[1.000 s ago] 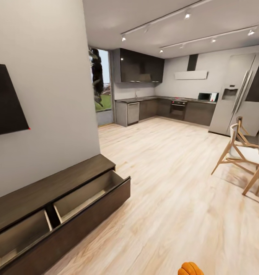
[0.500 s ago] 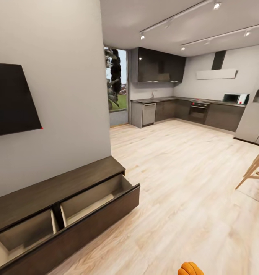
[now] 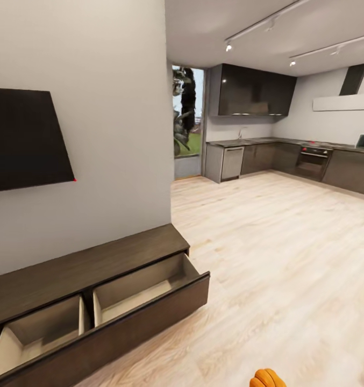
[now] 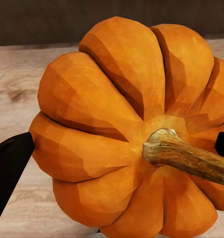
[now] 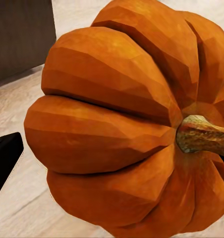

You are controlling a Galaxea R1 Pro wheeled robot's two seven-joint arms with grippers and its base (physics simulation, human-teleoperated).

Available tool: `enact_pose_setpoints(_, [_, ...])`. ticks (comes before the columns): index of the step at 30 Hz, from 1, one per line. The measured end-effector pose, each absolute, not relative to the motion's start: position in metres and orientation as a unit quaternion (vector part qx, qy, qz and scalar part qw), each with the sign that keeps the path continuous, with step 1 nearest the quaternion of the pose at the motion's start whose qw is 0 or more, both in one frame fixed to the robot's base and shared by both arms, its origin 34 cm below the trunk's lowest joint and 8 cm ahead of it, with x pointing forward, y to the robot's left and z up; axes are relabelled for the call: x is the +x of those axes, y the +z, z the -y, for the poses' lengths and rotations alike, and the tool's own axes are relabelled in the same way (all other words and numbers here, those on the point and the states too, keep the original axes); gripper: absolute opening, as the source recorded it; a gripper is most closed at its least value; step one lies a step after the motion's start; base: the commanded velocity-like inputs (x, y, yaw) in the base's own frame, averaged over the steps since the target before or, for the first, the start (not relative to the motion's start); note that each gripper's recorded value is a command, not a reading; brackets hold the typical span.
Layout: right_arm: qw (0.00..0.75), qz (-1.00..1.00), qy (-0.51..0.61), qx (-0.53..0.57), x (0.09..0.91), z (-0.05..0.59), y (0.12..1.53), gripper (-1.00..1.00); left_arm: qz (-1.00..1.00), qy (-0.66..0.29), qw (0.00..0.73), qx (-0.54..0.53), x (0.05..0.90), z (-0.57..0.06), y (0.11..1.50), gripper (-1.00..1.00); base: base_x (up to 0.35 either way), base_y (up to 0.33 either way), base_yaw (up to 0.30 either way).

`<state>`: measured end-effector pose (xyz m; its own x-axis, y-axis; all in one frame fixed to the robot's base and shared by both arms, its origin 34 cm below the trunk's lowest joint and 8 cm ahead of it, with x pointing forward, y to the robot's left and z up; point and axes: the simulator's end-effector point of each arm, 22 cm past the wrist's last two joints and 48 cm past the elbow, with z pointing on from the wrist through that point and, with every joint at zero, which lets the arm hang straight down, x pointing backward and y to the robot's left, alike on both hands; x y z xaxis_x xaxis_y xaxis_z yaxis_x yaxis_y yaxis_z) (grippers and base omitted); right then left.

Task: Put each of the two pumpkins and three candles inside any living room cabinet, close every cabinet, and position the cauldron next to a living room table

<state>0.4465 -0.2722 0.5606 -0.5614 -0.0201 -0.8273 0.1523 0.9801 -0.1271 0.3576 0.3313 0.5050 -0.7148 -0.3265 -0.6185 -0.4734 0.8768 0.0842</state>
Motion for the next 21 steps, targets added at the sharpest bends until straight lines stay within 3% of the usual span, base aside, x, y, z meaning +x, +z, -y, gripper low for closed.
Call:
enact_pose_setpoints(9, [0.466, -0.879, -0.092, 0.038, 0.4462, 0.2718, 0.5603, -1.00, -0.919, 0.119, 0.309, -0.216, 0.3580, -0.3310, 0.5051, -1.00, 0.243, -0.203, 0.280])
enact_pose_setpoints(17, [0.466, -0.880, -0.091, 0.035, 0.4463, 0.2706, 0.5598, -1.00, -0.918, 0.119, 0.309, -0.217, 0.3581, -0.3312, 0.5051, -1.00, 0.035, -0.041, 0.280])
enact_pose_setpoints(21, [0.466, -0.880, -0.090, 0.033, 0.4466, 0.2698, 0.5599, -1.00, -0.918, 0.119, 0.309, -0.217, 0.3581, -0.3312, 0.5050, -1.00, 0.001, -0.227, 0.280])
